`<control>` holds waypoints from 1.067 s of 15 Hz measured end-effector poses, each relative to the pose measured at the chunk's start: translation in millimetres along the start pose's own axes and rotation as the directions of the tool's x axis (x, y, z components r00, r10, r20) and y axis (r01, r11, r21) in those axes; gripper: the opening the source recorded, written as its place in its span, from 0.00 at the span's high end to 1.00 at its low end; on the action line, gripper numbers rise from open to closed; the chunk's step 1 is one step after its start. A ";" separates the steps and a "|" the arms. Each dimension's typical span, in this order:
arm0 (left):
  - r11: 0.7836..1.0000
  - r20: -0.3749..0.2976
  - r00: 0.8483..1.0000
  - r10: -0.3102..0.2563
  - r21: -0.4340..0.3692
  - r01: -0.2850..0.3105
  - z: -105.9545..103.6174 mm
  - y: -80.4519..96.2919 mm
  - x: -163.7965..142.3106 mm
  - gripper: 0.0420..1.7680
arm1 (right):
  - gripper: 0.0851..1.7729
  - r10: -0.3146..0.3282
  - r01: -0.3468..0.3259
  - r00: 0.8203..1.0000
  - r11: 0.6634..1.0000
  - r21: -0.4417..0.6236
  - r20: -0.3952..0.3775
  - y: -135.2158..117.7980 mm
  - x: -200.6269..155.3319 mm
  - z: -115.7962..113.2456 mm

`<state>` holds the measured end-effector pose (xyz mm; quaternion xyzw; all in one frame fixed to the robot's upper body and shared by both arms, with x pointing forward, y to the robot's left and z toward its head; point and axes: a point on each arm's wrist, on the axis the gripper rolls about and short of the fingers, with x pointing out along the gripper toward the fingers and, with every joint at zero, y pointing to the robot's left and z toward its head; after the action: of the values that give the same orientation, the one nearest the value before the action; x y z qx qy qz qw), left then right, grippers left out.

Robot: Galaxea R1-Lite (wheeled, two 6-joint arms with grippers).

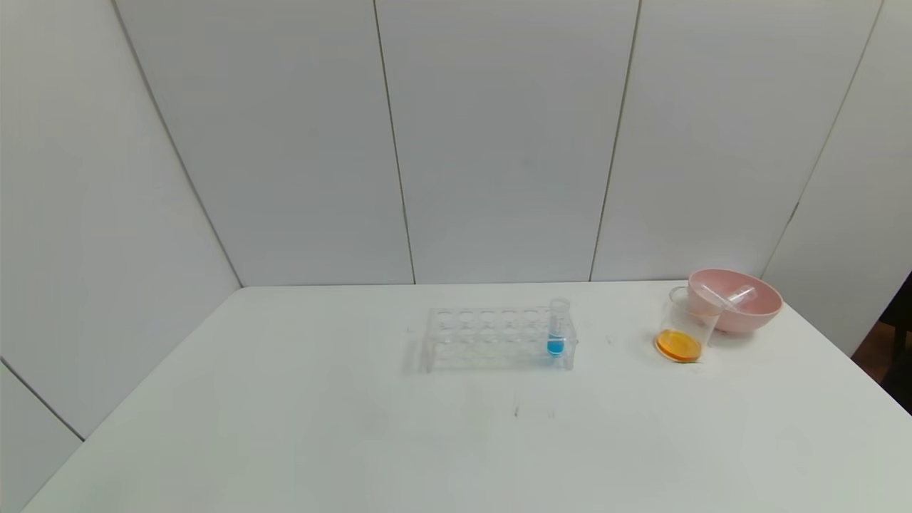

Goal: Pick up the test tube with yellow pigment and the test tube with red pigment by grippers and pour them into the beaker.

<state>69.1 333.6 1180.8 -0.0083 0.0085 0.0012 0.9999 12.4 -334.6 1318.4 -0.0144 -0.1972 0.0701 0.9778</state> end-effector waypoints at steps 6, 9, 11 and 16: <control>1.000 0.000 1.000 0.000 0.000 0.000 0.0 0.0 0.0 0.03 | 0.04 -0.025 0.025 1.000 1.000 -0.004 0.002 -0.3 2.1 -59.2; 1.000 0.000 1.000 0.000 0.000 0.000 0.0 0.0 0.0 0.03 | 0.04 -0.019 0.019 0.995 1.000 -0.002 -0.096 -0.7 7.0 -106.5; 1.000 0.000 1.000 0.000 0.000 0.000 0.0 0.0 0.0 0.03 | 0.04 -0.018 0.024 0.968 0.999 0.021 -0.251 -0.3 4.4 -130.3; 1.000 0.000 1.000 0.000 0.000 0.000 0.0 0.0 0.0 0.03 | 0.04 -0.041 0.069 0.929 0.996 0.064 -0.368 -0.3 0.3 -137.5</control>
<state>69.1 333.6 1180.8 -0.0083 0.0085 0.0015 0.9999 65.9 -334.9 1191.7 0.0156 -0.0088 0.0461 0.9988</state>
